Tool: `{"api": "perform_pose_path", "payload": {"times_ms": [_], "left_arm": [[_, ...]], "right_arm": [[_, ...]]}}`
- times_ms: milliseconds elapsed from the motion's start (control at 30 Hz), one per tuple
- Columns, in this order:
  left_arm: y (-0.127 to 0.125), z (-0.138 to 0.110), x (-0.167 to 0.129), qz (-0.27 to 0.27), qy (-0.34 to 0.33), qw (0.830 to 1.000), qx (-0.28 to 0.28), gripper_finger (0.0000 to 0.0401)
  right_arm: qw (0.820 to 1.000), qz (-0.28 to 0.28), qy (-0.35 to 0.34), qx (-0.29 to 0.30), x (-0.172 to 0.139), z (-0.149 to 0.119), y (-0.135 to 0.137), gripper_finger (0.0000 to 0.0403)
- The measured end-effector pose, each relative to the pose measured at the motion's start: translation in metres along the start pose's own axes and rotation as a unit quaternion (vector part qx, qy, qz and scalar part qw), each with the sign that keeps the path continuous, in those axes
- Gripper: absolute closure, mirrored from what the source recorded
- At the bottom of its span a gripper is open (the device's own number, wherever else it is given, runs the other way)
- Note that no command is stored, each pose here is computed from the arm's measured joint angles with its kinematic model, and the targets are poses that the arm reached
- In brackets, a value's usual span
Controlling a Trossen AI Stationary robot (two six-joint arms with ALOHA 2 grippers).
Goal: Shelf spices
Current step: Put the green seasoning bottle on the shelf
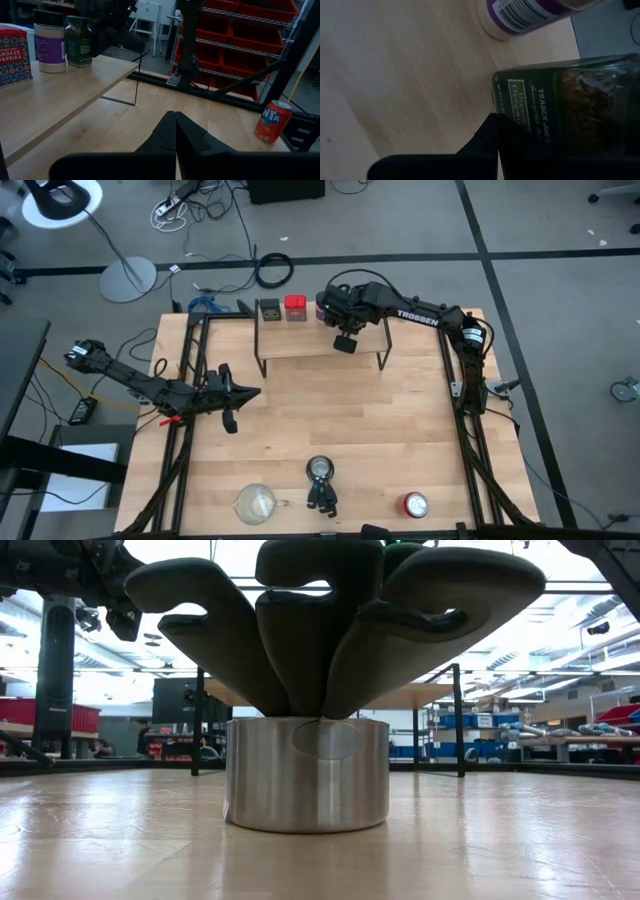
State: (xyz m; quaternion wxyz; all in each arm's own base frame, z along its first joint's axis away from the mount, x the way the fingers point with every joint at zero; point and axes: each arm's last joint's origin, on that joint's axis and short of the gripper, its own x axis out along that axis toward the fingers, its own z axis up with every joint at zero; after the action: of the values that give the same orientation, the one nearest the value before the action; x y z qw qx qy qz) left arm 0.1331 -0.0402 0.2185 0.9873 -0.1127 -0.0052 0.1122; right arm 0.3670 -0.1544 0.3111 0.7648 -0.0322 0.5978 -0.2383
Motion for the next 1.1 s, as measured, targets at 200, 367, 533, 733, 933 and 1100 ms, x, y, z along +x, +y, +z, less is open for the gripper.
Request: {"api": "perform_pose_path", "payload": {"times_ms": [200, 367, 533, 733, 933, 1100], "left_arm": [[0.0, 0.0, 0.0, 0.0, 0.0, 1.0, 0.0, 0.04], [0.0, 0.0, 0.0, 0.0, 0.0, 1.0, 0.0, 0.04], [0.0, 0.0, 0.0, 0.0, 0.0, 1.0, 0.0, 0.04], [0.0, 0.0, 0.0, 0.0, 0.0, 1.0, 0.0, 0.04], [0.0, 0.0, 0.0, 0.0, 0.0, 1.0, 0.0, 0.04], [0.0, 0.0, 0.0, 0.0, 0.0, 1.0, 0.0, 0.04]], "right_arm": [[1.0, 0.0, 0.002, 0.011, 0.0, -0.0005, 0.0002, 0.0403], [1.0, -0.001, 0.005, 0.014, 0.0, -0.0009, 0.0001, 0.0403], [1.0, -0.011, 0.008, 0.021, 0.0001, -0.0014, -0.0008, 0.0403], [1.0, -0.014, 0.008, 0.022, 0.0001, -0.0015, -0.001, 0.0403], [0.999, -0.019, 0.013, 0.027, 0.0003, -0.0024, -0.0021, 0.0403], [0.999, -0.02, 0.017, 0.03, 0.0004, -0.0034, -0.0028, 0.0403]]}}
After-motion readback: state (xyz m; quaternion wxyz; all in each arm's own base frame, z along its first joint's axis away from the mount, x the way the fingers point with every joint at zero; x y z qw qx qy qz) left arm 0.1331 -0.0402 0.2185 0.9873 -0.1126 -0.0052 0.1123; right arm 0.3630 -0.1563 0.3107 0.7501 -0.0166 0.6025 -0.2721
